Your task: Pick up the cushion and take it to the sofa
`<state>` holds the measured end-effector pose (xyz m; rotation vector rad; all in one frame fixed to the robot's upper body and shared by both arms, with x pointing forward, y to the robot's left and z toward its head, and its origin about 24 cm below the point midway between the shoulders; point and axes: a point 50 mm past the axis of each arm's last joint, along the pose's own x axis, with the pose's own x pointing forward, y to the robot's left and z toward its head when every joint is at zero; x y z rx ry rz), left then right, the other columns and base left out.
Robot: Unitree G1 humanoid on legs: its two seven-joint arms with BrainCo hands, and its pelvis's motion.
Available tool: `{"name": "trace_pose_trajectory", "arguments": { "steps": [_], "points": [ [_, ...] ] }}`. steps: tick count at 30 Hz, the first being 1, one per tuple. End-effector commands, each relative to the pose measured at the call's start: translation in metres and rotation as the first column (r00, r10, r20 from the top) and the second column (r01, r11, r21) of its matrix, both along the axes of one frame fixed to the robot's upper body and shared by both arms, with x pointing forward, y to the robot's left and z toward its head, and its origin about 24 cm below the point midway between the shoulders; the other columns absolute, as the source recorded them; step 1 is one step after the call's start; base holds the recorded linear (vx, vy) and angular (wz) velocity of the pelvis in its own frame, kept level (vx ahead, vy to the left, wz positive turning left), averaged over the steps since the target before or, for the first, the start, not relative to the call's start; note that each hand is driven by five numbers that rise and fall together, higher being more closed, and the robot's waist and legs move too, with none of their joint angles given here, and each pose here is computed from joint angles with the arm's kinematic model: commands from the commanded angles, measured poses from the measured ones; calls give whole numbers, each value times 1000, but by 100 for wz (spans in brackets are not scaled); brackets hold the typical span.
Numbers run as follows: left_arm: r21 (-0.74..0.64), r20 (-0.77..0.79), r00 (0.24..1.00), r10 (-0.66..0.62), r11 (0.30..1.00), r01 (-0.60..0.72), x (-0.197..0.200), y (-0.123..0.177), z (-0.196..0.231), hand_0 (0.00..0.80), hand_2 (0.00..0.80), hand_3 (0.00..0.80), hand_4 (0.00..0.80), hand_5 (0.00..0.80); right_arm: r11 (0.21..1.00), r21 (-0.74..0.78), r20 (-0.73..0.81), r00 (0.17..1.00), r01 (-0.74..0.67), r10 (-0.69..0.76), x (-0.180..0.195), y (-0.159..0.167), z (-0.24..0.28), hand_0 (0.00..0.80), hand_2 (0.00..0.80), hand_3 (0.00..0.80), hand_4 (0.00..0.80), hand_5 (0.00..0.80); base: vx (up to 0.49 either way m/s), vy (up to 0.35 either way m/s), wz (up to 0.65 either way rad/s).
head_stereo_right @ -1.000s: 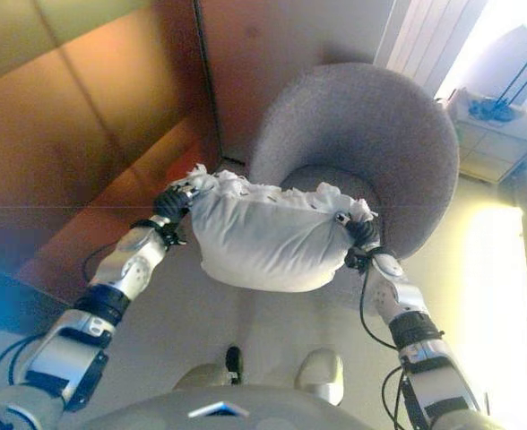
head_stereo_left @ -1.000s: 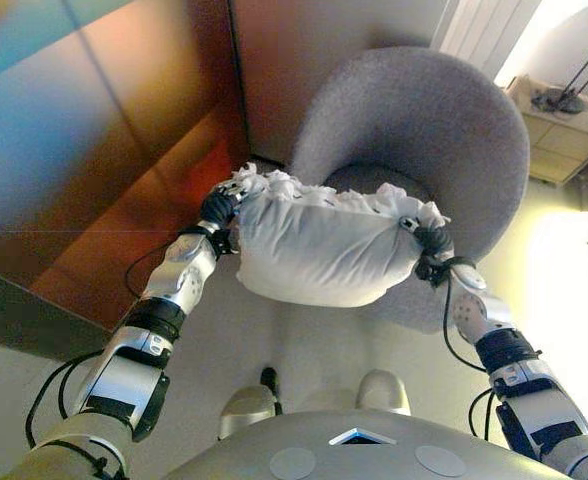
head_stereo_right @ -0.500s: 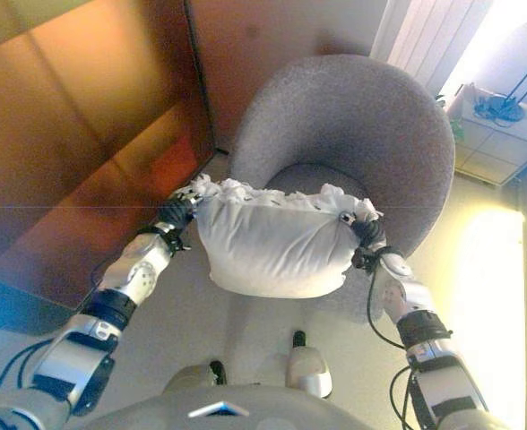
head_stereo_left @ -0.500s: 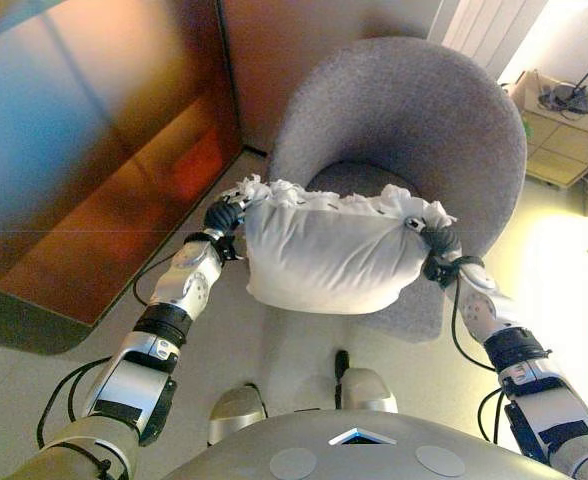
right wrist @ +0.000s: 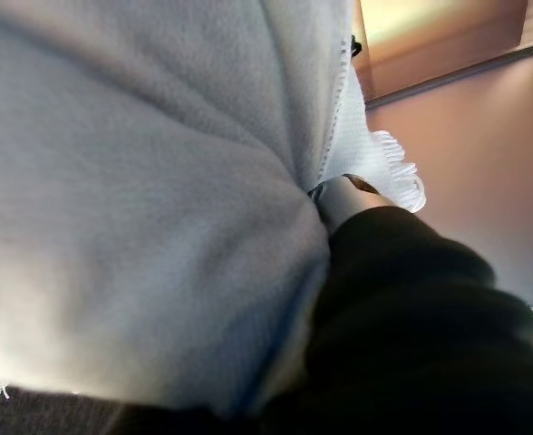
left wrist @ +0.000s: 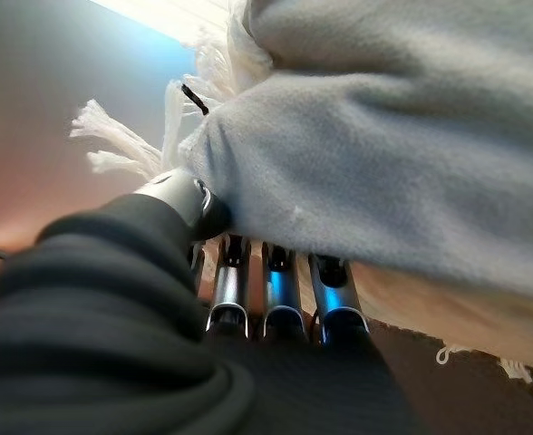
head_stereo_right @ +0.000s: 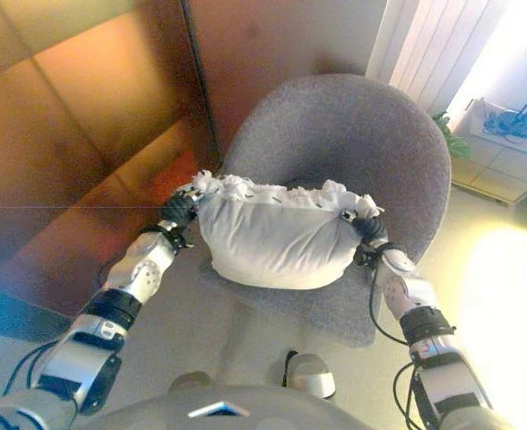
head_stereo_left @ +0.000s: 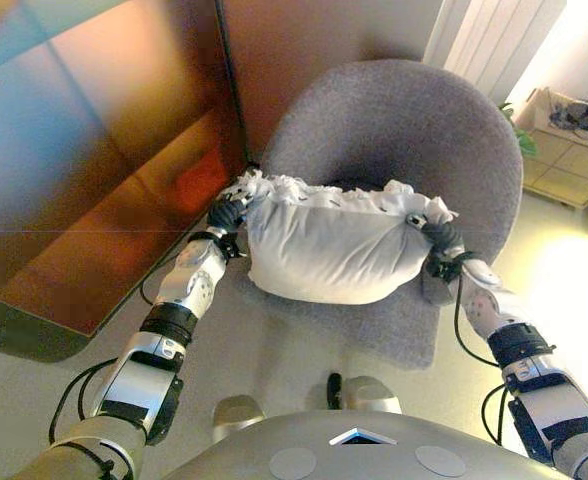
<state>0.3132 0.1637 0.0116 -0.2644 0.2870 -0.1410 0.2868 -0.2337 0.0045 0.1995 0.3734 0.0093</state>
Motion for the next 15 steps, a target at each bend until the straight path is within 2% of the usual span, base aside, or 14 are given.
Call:
{"name": "trace_pose_trajectory", "arguments": {
  "steps": [1,3,6,11,15],
  "points": [
    [-109,204,976,-72,989,96,10,-28,34,800,800,800,800,800,985,84,255,959,-150,125,29,44,53,800,800,800,800,800,233,152,-8],
    [-126,202,978,-56,989,83,6,-23,31,800,800,800,800,800,985,85,248,961,-150,125,23,47,47,800,800,800,800,800,233,153,-61],
    [-119,215,975,-62,989,89,8,-18,36,800,800,800,800,800,987,77,260,958,-142,118,20,46,45,800,800,800,800,800,180,166,-96],
    [-26,242,963,-119,991,129,16,-24,47,800,800,800,800,800,986,113,268,960,-120,86,24,43,48,800,800,800,800,800,169,173,-15],
    [-3,242,964,-114,993,118,17,-20,55,800,800,800,800,800,982,142,283,956,-123,79,19,52,44,800,800,800,800,800,149,119,-7]
  ]
}}
